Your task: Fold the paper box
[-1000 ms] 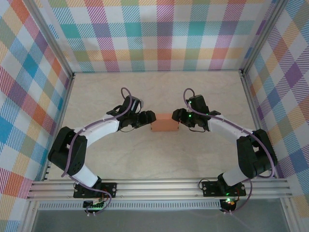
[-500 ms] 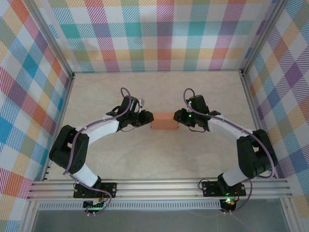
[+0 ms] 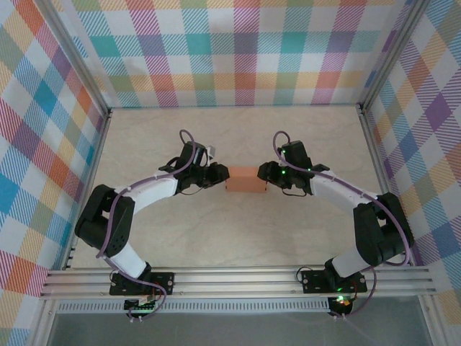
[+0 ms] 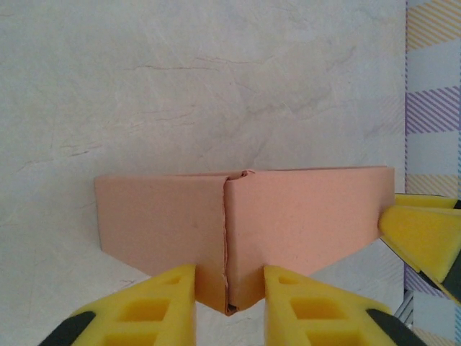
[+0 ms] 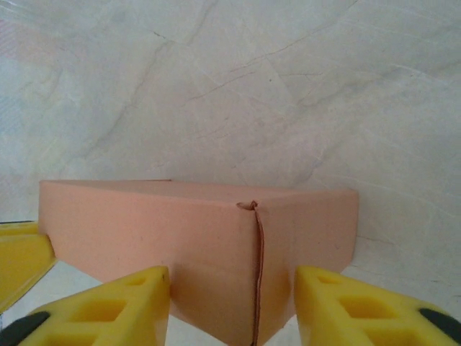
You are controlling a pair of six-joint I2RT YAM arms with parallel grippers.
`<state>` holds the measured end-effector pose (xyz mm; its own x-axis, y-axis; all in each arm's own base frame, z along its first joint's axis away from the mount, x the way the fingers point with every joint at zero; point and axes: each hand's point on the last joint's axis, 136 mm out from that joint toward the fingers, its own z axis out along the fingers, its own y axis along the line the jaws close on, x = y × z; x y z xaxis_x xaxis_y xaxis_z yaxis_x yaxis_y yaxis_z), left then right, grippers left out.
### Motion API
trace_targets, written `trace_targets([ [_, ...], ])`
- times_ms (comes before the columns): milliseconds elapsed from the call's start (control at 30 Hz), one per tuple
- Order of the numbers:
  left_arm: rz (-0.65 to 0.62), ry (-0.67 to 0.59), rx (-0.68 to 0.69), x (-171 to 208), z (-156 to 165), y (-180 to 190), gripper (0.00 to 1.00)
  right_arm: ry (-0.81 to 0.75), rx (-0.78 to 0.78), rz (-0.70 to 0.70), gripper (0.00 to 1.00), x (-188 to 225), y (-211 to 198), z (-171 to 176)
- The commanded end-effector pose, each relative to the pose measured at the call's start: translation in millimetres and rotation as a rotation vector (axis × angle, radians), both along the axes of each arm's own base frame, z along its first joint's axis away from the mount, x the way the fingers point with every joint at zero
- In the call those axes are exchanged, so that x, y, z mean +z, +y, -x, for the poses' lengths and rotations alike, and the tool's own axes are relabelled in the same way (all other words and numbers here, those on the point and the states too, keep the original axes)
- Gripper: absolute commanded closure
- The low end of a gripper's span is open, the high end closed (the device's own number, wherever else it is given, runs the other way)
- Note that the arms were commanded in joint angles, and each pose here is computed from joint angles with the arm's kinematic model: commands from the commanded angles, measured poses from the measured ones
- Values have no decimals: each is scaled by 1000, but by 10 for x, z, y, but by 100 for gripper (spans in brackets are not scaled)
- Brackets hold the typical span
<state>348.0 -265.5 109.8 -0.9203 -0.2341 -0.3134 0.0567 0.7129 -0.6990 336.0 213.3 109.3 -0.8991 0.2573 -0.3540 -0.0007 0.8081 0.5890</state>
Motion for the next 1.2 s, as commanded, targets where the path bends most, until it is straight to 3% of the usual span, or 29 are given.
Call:
trace_targets([
  [0, -144, 151, 28, -503, 167, 214, 72, -63, 79, 58, 37, 207, 6, -23],
  [167, -147, 155, 14, -484, 144, 191, 71, -299, 307, 256, 18, 586, -39, -157],
  [233, -148, 153, 14, -481, 137, 193, 71, -415, 504, 317, 4, 691, 46, -142],
  [300, -149, 156, 9, -495, 140, 185, 71, -536, 743, 350, 0, 737, 177, -62],
  [467, -136, 159, -1, -471, 108, 140, 70, -635, 1051, 417, 0, 738, 284, -34],
  [700, -134, 157, -7, -440, 83, 118, 70, -582, 1329, 318, 3, 619, 365, 103],
  [867, -140, 160, -9, -457, 99, 132, 70, -480, 1408, 366, 15, 322, 293, 25],
  [1167, -141, 162, -12, -467, 96, 127, 70, -479, 1405, 514, 29, 16, 204, -248],
])
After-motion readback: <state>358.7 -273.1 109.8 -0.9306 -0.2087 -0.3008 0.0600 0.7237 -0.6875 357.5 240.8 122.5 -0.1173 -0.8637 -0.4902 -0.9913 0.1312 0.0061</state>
